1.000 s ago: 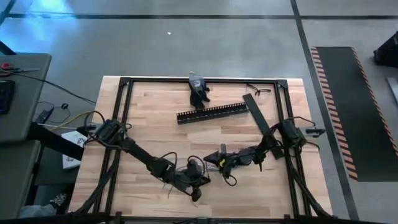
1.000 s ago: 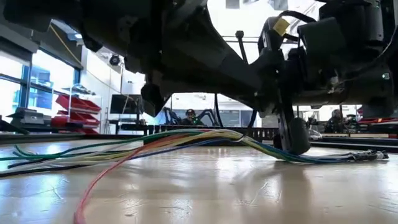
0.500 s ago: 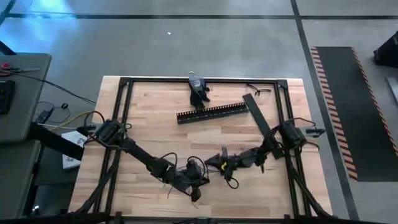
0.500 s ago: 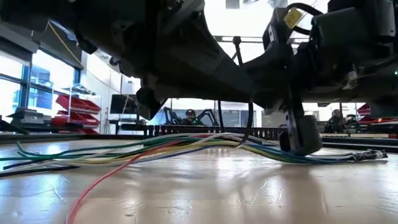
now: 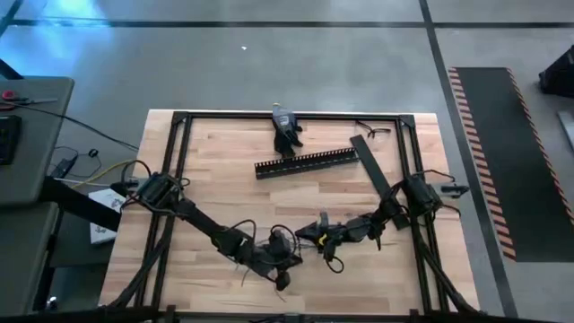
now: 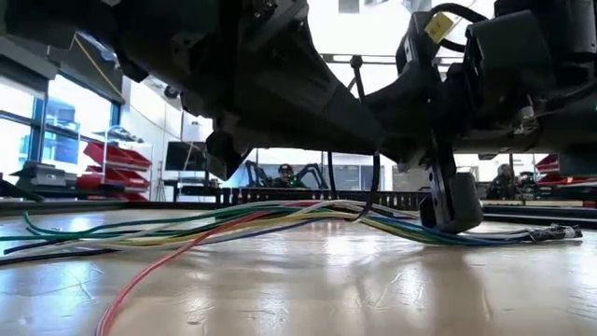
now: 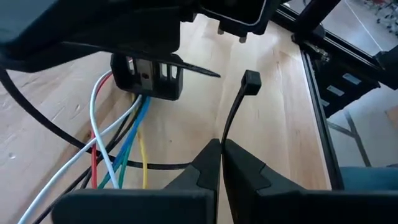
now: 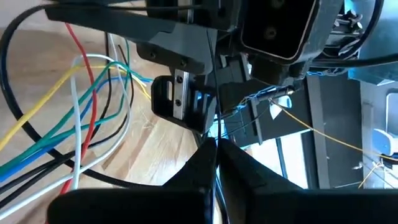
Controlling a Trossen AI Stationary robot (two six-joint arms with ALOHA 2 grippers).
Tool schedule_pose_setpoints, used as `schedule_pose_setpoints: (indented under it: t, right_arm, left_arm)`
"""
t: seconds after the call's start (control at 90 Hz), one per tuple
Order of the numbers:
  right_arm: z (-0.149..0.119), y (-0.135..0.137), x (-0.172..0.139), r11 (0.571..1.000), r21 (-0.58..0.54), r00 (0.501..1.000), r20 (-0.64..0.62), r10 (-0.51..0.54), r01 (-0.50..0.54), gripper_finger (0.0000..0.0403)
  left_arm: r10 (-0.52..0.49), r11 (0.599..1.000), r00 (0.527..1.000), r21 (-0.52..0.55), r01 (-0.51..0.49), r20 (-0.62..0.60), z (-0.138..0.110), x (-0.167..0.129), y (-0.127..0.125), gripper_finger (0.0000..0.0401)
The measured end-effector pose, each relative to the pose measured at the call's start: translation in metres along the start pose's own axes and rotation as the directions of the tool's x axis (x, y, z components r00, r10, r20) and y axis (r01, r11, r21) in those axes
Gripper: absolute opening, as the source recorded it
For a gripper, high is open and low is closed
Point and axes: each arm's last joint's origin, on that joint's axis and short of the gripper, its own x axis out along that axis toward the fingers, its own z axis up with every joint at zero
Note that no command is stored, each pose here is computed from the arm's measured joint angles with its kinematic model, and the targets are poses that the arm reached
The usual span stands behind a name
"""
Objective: Ziptie cables
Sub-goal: Wrap the colored loose cables with the black zip tie
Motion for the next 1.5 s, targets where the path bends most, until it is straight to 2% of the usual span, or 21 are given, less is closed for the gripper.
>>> schedule_pose_setpoints:
  t: [0.7, 1.5]
  right_arm:
    - [0.008, 0.001, 0.001, 1.0, -0.007, 1.0, 0.001, -0.006, 0.006, 0.0]
    - [0.021, 0.004, -0.005, 0.994, -0.108, 0.998, 0.058, 0.005, 0.001, 0.0]
  left_arm:
    - [-0.005, 1.0, 1.0, -0.006, 0.005, -0.017, 0.003, 0.002, 0.004, 0.0]
    - [0.021, 1.0, 1.0, -0.007, -0.021, -0.005, 0.003, 0.003, 0.006, 0.0]
